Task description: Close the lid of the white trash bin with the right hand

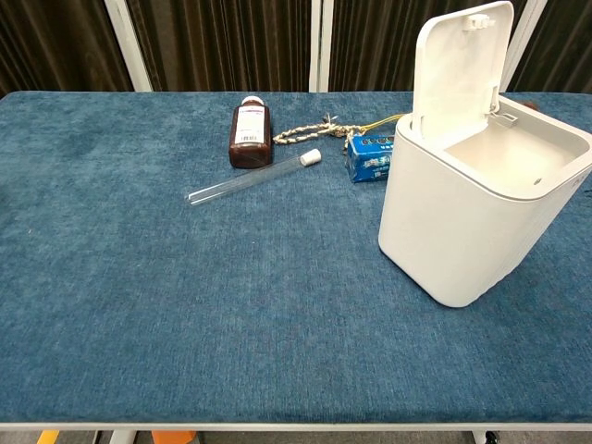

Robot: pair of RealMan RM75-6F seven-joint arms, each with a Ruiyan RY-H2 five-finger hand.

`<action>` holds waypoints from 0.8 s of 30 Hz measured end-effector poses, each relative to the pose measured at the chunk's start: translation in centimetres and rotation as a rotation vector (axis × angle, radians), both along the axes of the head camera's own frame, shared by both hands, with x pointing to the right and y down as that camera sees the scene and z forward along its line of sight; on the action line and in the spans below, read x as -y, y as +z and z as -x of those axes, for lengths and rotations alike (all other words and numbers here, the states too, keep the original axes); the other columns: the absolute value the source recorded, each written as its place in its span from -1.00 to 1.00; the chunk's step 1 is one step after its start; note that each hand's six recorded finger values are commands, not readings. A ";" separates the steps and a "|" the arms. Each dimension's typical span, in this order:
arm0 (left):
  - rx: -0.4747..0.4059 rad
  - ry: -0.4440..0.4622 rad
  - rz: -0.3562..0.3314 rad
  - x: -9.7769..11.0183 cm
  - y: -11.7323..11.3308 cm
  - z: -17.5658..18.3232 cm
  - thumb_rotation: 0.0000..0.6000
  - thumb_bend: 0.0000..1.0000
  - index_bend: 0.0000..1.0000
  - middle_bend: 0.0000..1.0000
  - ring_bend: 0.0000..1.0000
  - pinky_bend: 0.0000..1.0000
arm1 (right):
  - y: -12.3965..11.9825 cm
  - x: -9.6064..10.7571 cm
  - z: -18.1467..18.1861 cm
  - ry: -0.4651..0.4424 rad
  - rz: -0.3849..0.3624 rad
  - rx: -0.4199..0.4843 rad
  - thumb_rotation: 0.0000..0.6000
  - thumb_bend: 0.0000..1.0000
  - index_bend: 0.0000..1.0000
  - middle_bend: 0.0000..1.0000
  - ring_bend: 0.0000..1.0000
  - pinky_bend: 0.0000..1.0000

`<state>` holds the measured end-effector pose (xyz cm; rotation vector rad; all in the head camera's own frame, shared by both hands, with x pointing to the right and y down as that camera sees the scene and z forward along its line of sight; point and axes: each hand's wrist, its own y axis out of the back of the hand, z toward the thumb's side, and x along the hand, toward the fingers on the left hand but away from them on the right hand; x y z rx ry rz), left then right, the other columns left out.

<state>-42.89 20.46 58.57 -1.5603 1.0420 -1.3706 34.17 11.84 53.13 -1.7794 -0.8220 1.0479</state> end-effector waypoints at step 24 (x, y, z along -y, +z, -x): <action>-0.010 -0.013 0.024 -0.1 0.5 0.4 1.00 -1.00 -0.72 -0.69 -0.88 -0.73 | 1.3 3.5 10.1 -0.264 0.203 -0.070 1.00 1.00 -1.00 -0.64 -1.00 -1.00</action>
